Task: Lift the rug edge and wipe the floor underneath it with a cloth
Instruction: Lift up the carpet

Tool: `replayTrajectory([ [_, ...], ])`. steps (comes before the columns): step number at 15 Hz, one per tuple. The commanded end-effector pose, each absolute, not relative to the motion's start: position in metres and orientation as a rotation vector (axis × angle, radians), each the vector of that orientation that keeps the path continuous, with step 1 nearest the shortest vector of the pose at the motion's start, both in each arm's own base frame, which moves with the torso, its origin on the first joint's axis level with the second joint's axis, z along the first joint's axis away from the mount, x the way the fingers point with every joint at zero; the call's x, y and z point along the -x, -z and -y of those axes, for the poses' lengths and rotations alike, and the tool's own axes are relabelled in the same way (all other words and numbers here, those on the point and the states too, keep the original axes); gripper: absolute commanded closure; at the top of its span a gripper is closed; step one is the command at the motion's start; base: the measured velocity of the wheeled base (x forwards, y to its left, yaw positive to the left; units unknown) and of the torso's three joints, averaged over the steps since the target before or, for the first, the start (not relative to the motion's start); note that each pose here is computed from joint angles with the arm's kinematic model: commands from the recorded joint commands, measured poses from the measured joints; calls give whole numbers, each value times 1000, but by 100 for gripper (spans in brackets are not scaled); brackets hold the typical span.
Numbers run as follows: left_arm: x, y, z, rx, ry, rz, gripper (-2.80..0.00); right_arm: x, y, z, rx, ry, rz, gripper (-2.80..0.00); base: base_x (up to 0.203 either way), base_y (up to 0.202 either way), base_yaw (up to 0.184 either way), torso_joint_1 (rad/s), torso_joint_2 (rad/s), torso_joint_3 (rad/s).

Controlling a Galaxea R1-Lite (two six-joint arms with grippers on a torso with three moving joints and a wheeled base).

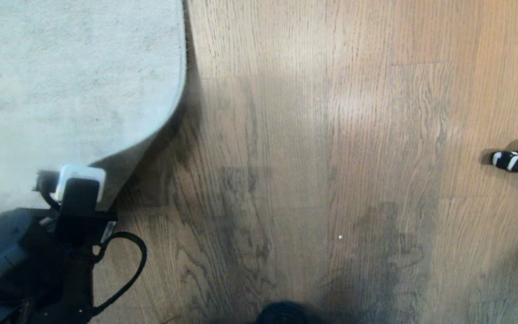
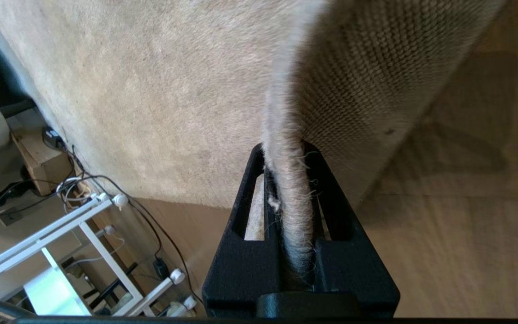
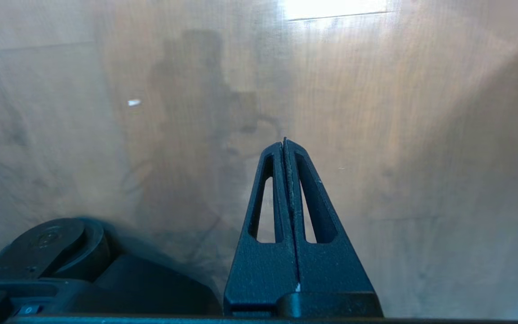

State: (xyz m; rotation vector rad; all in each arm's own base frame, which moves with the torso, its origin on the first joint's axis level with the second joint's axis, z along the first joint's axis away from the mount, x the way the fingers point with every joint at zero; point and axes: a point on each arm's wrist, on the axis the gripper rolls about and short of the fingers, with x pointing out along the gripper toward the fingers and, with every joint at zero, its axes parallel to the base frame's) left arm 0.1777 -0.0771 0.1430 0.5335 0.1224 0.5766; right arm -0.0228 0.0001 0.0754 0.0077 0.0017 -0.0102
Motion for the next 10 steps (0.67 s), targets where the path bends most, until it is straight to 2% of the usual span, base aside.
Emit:
replayTrajectory([
  [1,-177,-143,77,-536,-585,-126,0,23,-75,0,-8,9,-1,0,0,192,0,6,-1,-4],
  [10,-176,-140,76,-545,-583,-134,0,23,-75,0,-8,9,-1,0,0,192,-4,3,2,4],
])
